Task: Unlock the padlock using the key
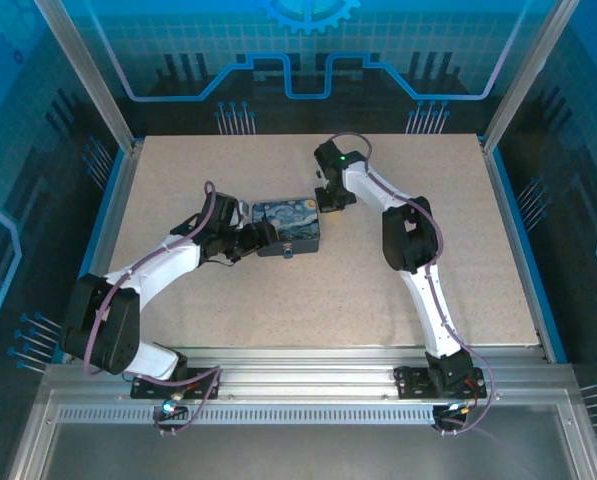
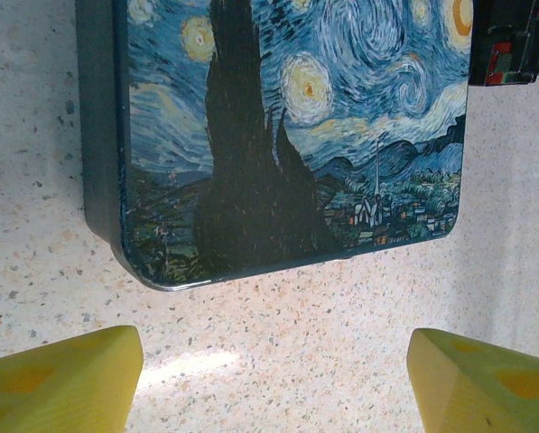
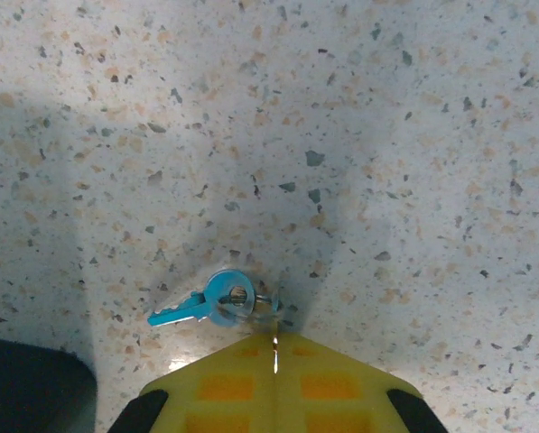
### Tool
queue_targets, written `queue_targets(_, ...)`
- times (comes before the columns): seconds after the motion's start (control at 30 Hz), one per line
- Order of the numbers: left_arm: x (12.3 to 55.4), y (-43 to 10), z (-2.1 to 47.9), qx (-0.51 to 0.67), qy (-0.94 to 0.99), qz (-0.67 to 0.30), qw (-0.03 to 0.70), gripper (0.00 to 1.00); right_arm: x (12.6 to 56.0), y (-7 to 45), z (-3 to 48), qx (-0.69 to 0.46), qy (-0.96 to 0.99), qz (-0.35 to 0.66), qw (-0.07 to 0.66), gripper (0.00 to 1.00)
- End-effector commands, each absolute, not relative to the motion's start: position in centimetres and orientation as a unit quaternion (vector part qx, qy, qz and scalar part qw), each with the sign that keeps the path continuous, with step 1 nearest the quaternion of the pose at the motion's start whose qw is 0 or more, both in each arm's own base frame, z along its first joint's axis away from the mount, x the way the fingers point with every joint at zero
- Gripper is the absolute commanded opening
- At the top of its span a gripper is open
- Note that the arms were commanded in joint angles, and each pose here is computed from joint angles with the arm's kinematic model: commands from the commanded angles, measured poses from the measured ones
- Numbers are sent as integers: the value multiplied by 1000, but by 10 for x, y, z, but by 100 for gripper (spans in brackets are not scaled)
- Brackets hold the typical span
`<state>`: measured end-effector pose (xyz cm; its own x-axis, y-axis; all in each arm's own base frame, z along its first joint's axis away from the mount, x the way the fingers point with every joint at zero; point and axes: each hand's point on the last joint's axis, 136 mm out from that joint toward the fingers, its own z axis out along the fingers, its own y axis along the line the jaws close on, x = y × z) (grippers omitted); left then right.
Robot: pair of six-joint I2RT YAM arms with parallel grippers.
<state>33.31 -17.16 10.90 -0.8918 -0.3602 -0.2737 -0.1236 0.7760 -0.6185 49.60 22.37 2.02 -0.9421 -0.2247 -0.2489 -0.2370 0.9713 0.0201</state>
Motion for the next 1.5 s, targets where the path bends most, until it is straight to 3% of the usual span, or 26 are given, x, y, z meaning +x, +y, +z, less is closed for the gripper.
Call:
queue_targets(0.0,330,-172,108,-139,919,-319,183,78,483,222,1,-124,987,17,98,0)
queue_targets(0.27,332,-174,124,-133,913,-331,197,78,465,213,56,-129,982,29,136,0)
queue_targets(0.9,338,-203,194,-90,853,-450,251,81,365,218,199,-174,956,137,191,0)
queue_targets(1.47,334,-234,232,-119,786,-563,224,83,313,251,240,-205,929,240,195,0)
